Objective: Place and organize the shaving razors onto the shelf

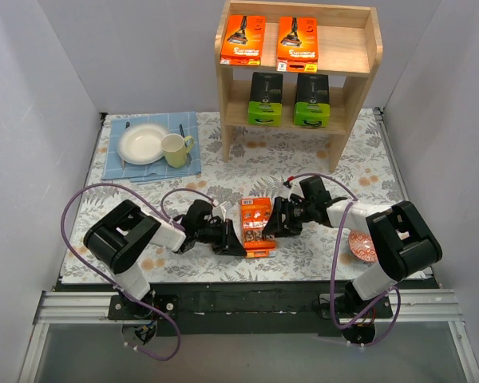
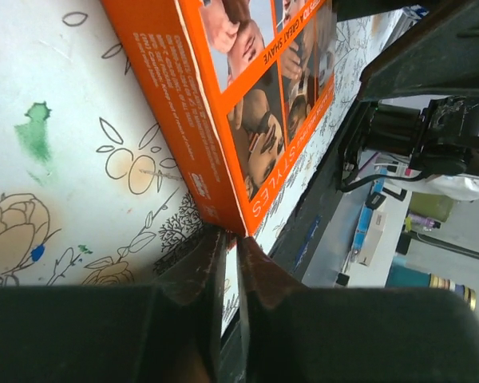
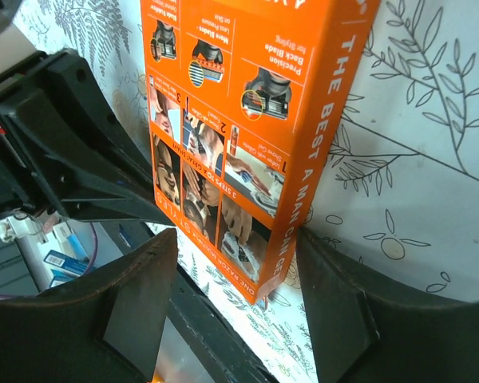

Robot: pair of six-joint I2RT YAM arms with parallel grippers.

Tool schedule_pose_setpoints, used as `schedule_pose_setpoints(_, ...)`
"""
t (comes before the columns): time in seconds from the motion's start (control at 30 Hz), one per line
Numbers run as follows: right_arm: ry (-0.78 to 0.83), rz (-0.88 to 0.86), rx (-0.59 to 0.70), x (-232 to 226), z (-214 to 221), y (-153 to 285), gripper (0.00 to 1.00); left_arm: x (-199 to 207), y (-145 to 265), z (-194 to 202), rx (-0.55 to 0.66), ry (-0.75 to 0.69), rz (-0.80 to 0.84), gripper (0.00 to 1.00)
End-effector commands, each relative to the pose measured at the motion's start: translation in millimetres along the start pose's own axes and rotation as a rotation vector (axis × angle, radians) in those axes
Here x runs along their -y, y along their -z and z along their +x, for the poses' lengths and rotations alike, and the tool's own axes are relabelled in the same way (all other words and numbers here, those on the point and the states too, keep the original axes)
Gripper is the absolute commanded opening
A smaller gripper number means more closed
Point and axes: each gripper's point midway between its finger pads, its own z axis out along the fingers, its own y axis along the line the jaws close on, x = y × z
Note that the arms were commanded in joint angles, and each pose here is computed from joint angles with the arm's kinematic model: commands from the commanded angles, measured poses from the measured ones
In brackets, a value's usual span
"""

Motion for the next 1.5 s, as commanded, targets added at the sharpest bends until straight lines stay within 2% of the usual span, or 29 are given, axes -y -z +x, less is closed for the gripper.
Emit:
schedule_pose_setpoints(0.0,-0.016,0.02,-0.004,9.0,6.1,-1.3,0.69,6.5,-8.7,-20.8,0.049,0.0,-0.017,0.0)
schedule_pose_setpoints(0.07,-0.006,0.016,0.011,6.6,0.6,1.1,0.69,11.5,-8.4,-28.1,0.056,-0.016,-0.022,0.0)
schedule_pose_setpoints(0.17,0.061,0.056,0.051,5.3,-13.8,9.7,0.71,32.6,-2.1,-49.2,0.062,-0.114,-0.016,0.0)
schedule_pose_setpoints(0.37,0.146,0.179,0.156,9.4,-34.7,38.6,0.81,68.1,25.9,-90.2,0.058,-0.43,-0.08,0.0)
schedule_pose_setpoints(0.57,0.041,0.191,0.233,17.9,-46.6,60.1,0.88,63.3,43.1,-107.5,0.047,-0.547,-0.228,0.0)
schedule_pose_setpoints(0.7,-0.067,0.174,0.331,25.3,-74.9,81.4,0.91,55.2,45.1,-109.3,0.014,-0.601,-0.269,0.0)
schedule_pose_setpoints(0.87,-0.008,0.138,0.417,-2.8,-117.4,100.8,0.9,52.1,35.4,-103.5,-0.027,-0.648,-0.297,0.0)
schedule_pose_setpoints(1.1,0.028,0.179,0.407,-23.9,-134.0,94.5,0.89,68.2,5.5,-86.4,-0.108,-0.79,-0.301,0.0)
schedule_pose_setpoints(1.27,0.045,0.226,0.36,-20.1,-126.1,82.6,0.91,84.6,-9.4,-90.6,-0.104,-0.905,-0.311,0.0)
schedule_pose_setpoints(1.47,0.036,0.268,0.32,-14.4,-115.7,77.1,0.93,91.8,-18.0,-93.5,-0.084,-0.96,-0.342,0.0)
